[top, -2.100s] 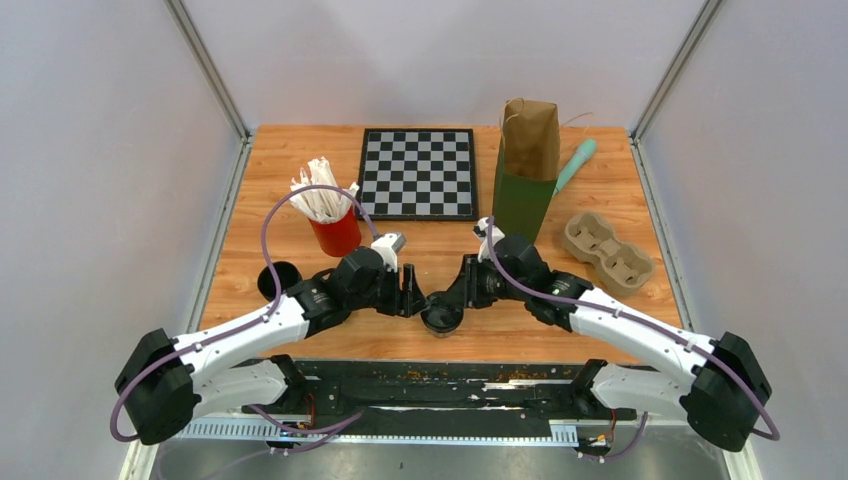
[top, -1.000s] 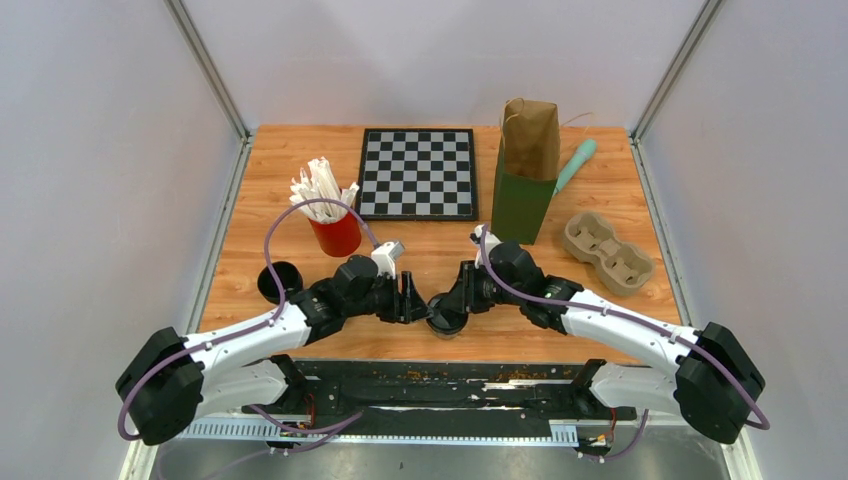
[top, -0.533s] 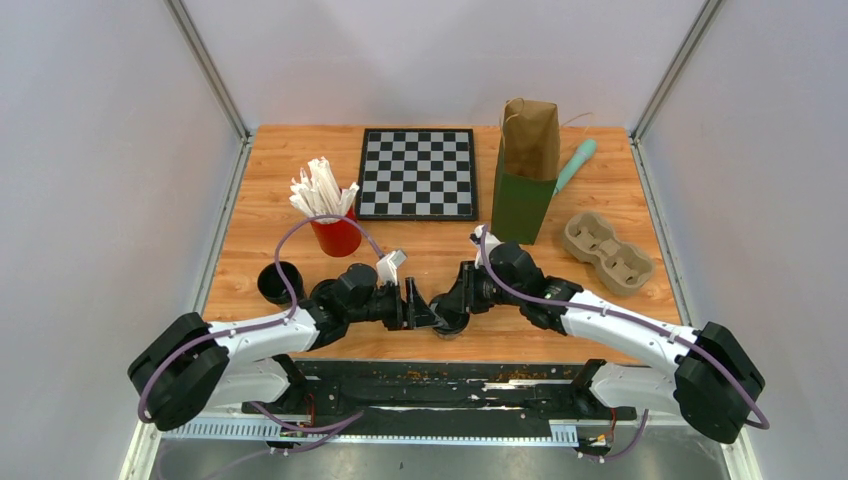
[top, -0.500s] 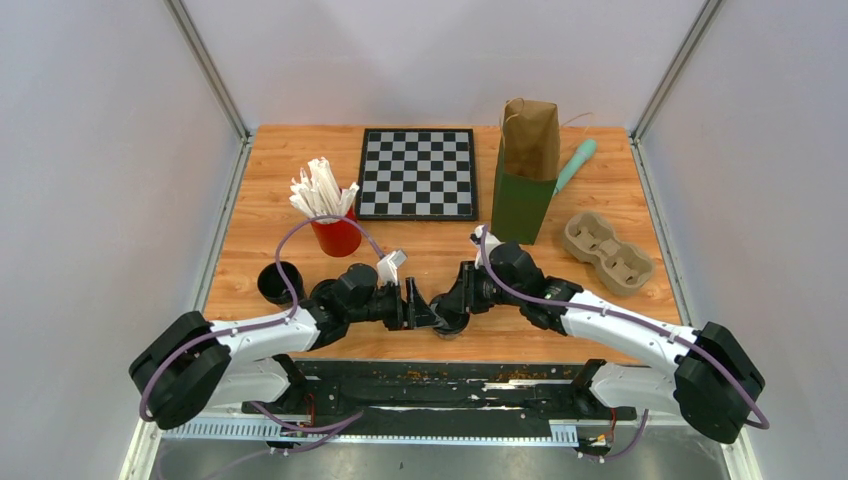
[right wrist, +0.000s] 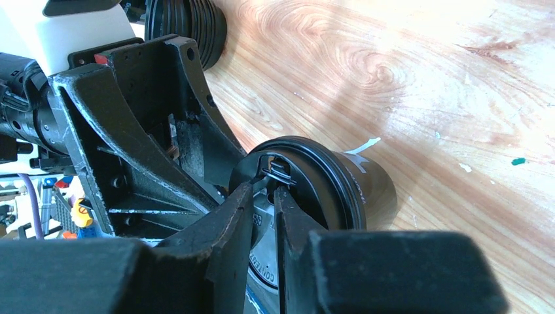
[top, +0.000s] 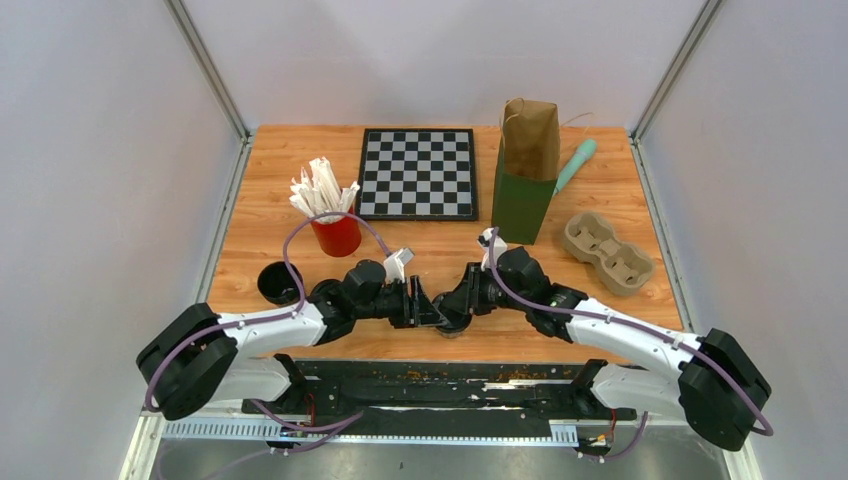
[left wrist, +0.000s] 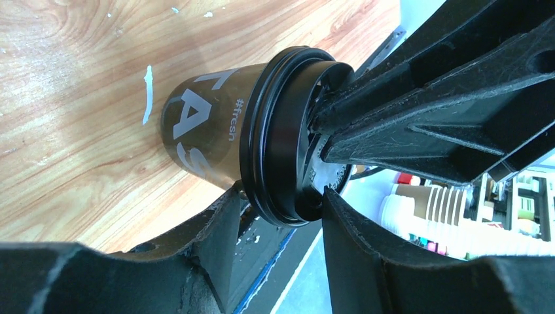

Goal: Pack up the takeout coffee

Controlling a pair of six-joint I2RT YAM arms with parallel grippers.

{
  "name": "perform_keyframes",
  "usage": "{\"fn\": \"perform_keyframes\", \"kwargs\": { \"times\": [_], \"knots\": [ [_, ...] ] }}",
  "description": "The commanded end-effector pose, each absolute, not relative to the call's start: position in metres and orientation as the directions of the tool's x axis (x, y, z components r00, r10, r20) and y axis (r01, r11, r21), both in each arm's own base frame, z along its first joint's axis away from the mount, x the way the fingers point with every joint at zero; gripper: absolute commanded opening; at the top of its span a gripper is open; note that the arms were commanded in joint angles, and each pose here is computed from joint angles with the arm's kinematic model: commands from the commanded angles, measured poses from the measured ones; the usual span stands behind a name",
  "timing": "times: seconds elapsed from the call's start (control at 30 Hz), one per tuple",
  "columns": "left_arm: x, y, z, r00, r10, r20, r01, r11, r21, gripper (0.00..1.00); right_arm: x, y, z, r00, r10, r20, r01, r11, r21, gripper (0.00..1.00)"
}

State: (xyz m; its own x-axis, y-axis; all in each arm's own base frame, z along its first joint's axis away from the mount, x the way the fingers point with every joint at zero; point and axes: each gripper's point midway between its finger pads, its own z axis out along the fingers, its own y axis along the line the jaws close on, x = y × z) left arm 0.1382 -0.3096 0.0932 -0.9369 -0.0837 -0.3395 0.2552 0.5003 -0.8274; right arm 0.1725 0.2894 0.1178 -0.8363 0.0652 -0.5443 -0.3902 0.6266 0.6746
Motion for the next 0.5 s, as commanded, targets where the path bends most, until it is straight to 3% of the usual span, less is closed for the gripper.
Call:
{"fn": "perform_keyframes", "kwargs": {
  "times": [0.0,0.23,0.47],
  "knots": [
    [0.140,-0.284,0.040,-0.936,-0.029,-0.351,0.237,0.687,-0.687,0.46,0.156,0.261,0.060,-0.886,0.012,-0.464,-0.305,0.739,0.601,0.20],
    [0.142,-0.290,0.048,-0.933,-0.028,-0.358,0.249,0.667,-0.702,0.46,0.158,0.259,0.063,-0.874,0.004,-0.486,-0.323,0.743,0.587,0.20],
    [0.160,-0.292,0.095,-0.889,-0.029,-0.456,0.317,0.681,-0.660,0.65,0.172,0.271,0.108,-0.830,-0.021,-0.557,-0.400,0.719,0.569,0.24]
  ]
}}
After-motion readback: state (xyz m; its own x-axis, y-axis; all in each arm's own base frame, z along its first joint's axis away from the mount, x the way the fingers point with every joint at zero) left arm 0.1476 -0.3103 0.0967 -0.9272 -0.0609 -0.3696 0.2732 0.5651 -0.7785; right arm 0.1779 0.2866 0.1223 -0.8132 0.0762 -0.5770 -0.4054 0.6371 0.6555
